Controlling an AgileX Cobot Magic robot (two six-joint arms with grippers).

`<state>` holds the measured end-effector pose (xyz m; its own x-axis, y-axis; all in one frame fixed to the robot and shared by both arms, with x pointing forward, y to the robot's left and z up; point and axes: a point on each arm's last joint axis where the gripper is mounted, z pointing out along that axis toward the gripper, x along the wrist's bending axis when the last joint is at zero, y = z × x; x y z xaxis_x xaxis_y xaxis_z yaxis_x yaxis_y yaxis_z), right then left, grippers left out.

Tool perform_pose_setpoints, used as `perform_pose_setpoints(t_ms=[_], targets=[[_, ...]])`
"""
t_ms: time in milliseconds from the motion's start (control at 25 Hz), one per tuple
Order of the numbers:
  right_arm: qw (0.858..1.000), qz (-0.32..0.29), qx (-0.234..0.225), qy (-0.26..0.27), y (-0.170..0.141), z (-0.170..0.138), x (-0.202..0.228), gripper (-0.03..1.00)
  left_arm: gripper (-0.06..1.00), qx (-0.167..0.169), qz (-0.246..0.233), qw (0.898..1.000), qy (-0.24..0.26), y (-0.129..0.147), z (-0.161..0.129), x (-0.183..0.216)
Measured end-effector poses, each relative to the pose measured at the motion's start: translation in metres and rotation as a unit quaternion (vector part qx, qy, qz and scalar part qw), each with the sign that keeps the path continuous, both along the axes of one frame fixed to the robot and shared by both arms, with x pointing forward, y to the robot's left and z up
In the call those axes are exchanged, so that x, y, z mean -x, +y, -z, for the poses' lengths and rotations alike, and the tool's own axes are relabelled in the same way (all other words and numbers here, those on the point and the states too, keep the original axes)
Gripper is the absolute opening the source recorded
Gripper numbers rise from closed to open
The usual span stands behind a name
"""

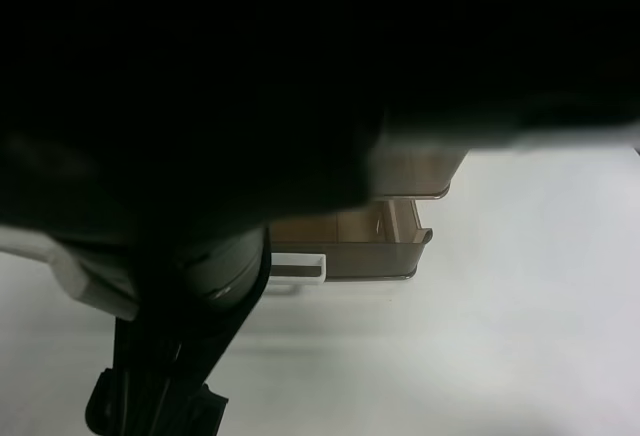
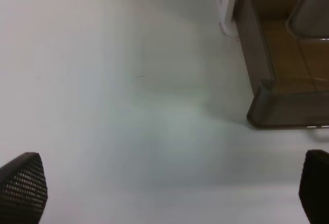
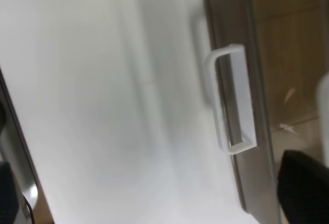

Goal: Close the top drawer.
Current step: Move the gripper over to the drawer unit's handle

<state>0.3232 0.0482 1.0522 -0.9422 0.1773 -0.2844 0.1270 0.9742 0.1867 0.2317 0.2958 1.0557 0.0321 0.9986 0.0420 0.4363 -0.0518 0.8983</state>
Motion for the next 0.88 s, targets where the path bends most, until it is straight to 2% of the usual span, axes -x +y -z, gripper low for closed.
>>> perform_pose_setpoints(t_ms=[240, 480, 880], targets=[[0.999, -0.001, 0.045, -0.014, 0.009, 0.026, -0.006, 0.99, 0.99, 0.000, 0.000, 1.000, 0.000, 0.000, 0.000, 0.000], [0.998, 0.030, 0.049, -0.016, 0.002, 0.025, -0.029, 0.99, 0.99, 0.000, 0.000, 1.000, 0.000, 0.000, 0.000, 0.000], [0.996, 0.072, 0.044, 0.034, -0.007, 0.027, -0.047, 0.99, 0.99, 0.000, 0.000, 1.000, 0.000, 0.000, 0.000, 0.000]])
